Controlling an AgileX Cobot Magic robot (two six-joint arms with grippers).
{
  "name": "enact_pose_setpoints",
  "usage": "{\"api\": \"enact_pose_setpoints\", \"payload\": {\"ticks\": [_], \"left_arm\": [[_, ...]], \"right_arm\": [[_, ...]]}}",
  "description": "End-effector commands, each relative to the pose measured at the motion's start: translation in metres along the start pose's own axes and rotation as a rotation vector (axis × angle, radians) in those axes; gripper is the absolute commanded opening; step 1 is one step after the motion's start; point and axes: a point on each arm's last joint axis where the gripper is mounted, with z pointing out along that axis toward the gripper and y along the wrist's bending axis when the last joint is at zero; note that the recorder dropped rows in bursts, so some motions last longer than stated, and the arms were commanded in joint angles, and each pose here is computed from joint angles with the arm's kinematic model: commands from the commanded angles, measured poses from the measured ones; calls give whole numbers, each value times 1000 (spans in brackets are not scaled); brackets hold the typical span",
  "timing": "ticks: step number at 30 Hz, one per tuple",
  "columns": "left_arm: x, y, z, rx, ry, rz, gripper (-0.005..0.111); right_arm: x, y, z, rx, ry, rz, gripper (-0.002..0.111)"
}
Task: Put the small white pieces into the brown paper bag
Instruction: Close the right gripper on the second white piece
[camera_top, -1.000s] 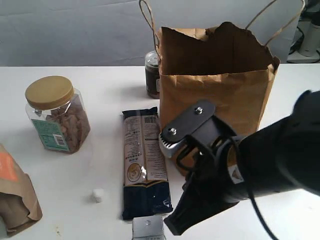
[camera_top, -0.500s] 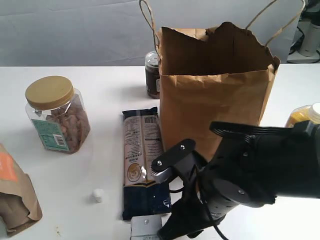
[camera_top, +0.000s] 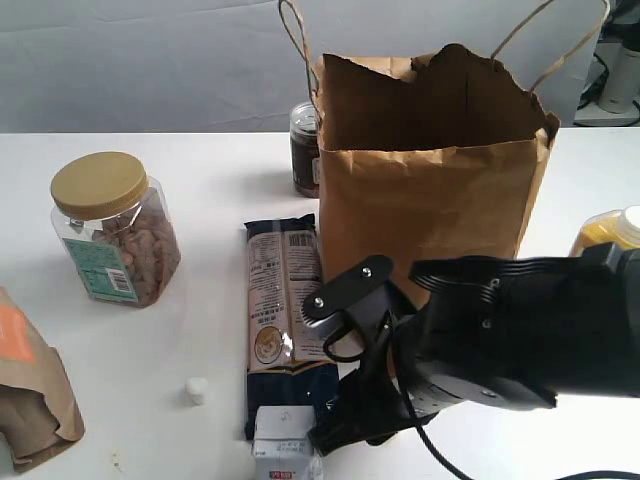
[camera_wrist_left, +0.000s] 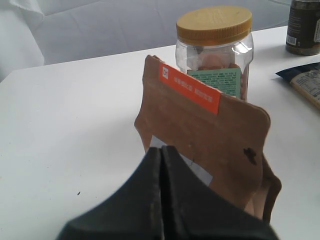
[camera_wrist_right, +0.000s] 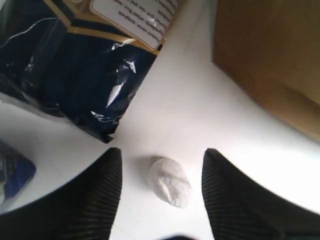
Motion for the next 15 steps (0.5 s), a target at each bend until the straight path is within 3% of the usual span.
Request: {"api": "enact_pose_setpoints", "payload": {"ticks": [1, 15], "left_arm": [[0, -1, 0, 9, -9, -8, 0], [0, -1, 0, 9, -9, -8, 0]], "right_arm": [[6, -4, 4, 45, 50, -21, 47], [7, -1, 1, 18, 60, 30, 53]]}}
